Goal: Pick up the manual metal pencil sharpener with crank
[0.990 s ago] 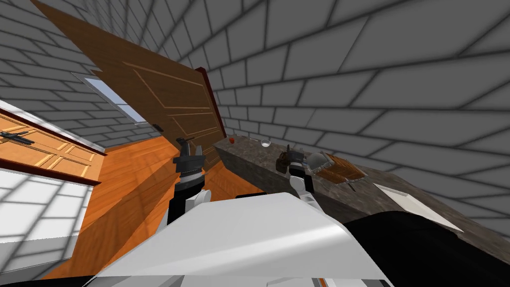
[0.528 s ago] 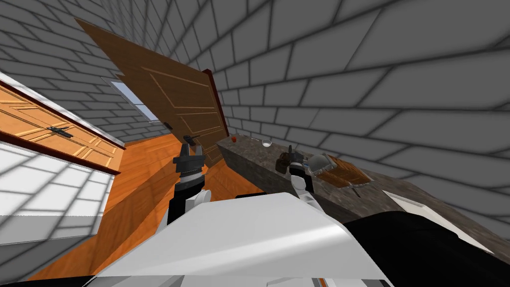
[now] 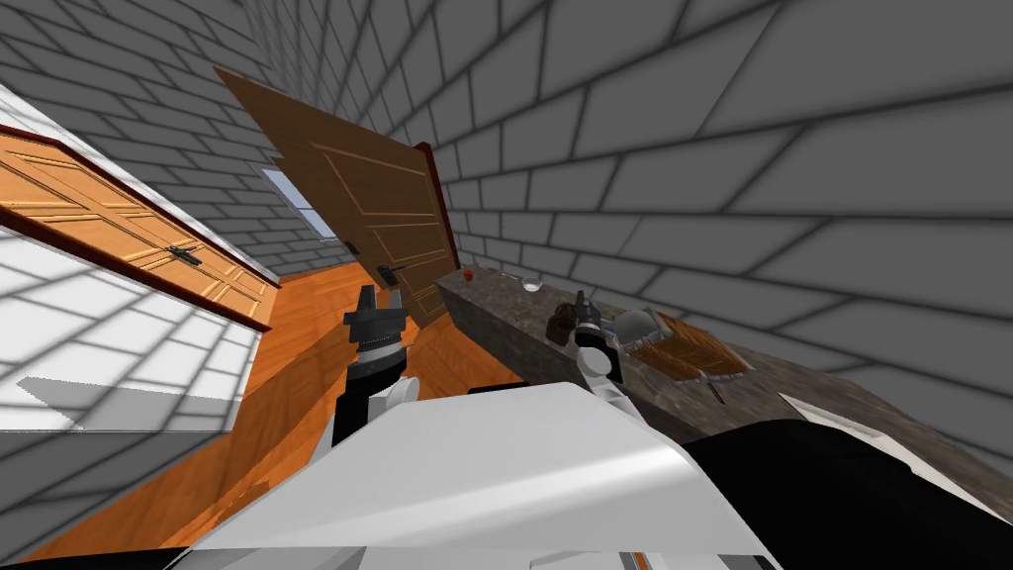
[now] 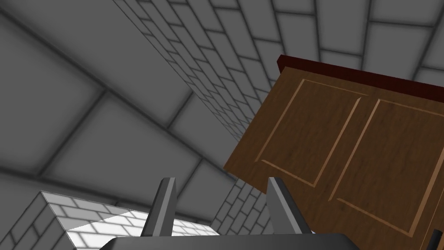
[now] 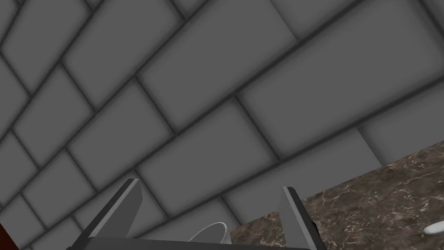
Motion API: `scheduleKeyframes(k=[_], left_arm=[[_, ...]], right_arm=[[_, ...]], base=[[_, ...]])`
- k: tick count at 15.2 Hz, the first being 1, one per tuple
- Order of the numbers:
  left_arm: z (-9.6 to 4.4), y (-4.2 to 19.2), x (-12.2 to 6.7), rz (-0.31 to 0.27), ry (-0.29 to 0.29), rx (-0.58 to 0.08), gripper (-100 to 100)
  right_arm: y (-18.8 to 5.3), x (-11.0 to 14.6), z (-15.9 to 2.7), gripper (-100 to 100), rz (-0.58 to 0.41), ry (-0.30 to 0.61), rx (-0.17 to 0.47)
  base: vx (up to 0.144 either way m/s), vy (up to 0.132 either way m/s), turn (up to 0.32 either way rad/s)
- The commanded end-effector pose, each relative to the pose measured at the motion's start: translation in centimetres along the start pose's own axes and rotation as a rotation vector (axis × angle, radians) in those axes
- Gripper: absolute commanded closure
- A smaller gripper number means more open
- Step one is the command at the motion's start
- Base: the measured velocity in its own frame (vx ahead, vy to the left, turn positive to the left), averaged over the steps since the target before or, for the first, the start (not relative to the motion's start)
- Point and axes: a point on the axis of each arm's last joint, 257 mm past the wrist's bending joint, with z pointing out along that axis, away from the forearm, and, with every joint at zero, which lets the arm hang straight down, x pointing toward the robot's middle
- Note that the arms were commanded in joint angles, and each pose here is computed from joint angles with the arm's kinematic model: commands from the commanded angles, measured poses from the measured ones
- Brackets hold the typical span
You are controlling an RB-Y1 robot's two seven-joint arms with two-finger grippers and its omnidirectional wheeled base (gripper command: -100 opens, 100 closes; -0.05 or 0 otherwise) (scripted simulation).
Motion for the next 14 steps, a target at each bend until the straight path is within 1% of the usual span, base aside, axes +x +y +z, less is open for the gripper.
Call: scheduleKeyframes(k=[1, 2, 3, 4, 5, 7, 8, 10, 11, 12, 13, 14], left_arm=[[0.0, 0.0, 0.0, 0.000, 0.000, 0.000, 0], [0.0, 0.0, 0.0, 0.000, 0.000, 0.000, 0], [0.0, 0.0, 0.0, 0.000, 0.000, 0.000, 0], [0.0, 0.0, 0.0, 0.000, 0.000, 0.000, 0], [0.0, 0.0, 0.0, 0.000, 0.000, 0.000, 0], [0.0, 0.0, 0.0, 0.000, 0.000, 0.000, 0], [0.0, 0.0, 0.0, 0.000, 0.000, 0.000, 0], [0.0, 0.0, 0.0, 0.000, 0.000, 0.000, 0], [0.0, 0.0, 0.0, 0.000, 0.000, 0.000, 0], [0.0, 0.0, 0.0, 0.000, 0.000, 0.000, 0], [0.0, 0.0, 0.0, 0.000, 0.000, 0.000, 0], [0.0, 0.0, 0.0, 0.000, 0.000, 0.000, 0]], right_arm=[[0.9, -0.6, 0.0, -100, 0.075, -0.014, -0.031], [0.9, -0.6, 0.0, -100, 0.080, -0.016, -0.034], [1.6, -0.9, 0.1, -100, 0.142, -0.022, -0.058], [1.9, -1.2, 0.0, -100, 0.162, -0.030, -0.070], [2.4, -1.4, 0.1, -100, 0.209, -0.031, -0.087], [2.8, -1.7, 0.0, -100, 0.242, -0.042, -0.105], [3.3, -2.0, 0.0, -100, 0.296, -0.044, -0.126], [3.6, -2.3, 0.0, -100, 0.317, -0.052, -0.139], [4.2, -2.6, 0.0, -100, 0.372, -0.055, -0.162], [4.4, -2.9, -0.1, -100, 0.388, -0.061, -0.173], [4.9, -3.1, -0.1, -100, 0.435, -0.061, -0.192], [5.1, -3.4, -0.2, -100, 0.451, -0.067, -0.203]], base=[[-0.042, -0.063, 0.136], [-0.032, -0.048, 0.056], [-0.043, -0.047, 0.124], [-0.045, -0.054, 0.139], [-0.050, -0.062, 0.174], [-0.042, -0.064, 0.083], [-0.030, -0.058, 0.094], [-0.032, -0.046, 0.085], [-0.036, -0.035, 0.092], [-0.046, -0.043, 0.104], [-0.050, -0.053, 0.164], [-0.043, -0.053, 0.118]])
